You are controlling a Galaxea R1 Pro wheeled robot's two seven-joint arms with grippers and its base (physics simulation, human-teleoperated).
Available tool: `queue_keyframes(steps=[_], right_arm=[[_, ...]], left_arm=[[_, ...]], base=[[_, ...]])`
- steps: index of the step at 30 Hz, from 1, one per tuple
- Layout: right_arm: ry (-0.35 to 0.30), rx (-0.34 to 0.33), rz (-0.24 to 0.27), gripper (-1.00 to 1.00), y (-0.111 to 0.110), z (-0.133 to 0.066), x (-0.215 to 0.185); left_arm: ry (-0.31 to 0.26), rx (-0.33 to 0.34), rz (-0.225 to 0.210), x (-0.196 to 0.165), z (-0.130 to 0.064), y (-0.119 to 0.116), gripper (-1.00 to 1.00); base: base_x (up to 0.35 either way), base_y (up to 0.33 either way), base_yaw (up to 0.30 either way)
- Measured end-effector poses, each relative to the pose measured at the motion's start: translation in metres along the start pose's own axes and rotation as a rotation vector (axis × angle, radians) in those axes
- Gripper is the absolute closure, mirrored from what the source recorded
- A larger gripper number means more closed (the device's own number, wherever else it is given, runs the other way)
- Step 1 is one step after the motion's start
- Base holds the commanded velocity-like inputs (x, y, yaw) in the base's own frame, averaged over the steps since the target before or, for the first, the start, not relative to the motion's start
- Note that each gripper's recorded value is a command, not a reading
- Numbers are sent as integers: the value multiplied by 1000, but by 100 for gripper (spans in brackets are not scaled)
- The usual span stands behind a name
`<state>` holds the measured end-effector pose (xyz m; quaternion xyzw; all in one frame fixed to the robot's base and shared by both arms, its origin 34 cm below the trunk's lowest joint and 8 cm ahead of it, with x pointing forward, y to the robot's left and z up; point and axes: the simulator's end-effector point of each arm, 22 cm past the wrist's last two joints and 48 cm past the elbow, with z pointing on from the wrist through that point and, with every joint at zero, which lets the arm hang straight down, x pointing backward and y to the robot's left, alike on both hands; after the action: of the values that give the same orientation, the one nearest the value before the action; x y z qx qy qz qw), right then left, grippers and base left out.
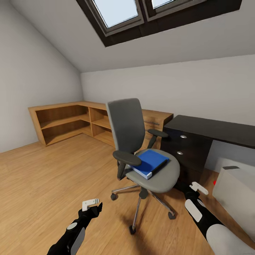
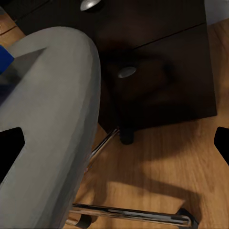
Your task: In the bedroom, organize the workspace by keeping the computer under the desk, ensuring the monitor is on the desk, placing the keyboard on the desk next to the monitor, placing the mouse on the desk next to the keyboard, moving the folder from the swivel chair onto the desk next to the mouse, stacking the notebook on top of the folder with the pen on top of the notebook, and positioning the swivel chair next to the desk.
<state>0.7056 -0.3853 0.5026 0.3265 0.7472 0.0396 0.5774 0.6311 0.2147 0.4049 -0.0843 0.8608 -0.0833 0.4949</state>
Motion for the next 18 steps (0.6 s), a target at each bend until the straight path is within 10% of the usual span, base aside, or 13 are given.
queue_keyframes(steps=[18], right_arm=[[6,1,0,-100,4,-1,-6]], left_arm=[[1,0,0,-9,-2,-2,-100]], base=[[0,0,0]])
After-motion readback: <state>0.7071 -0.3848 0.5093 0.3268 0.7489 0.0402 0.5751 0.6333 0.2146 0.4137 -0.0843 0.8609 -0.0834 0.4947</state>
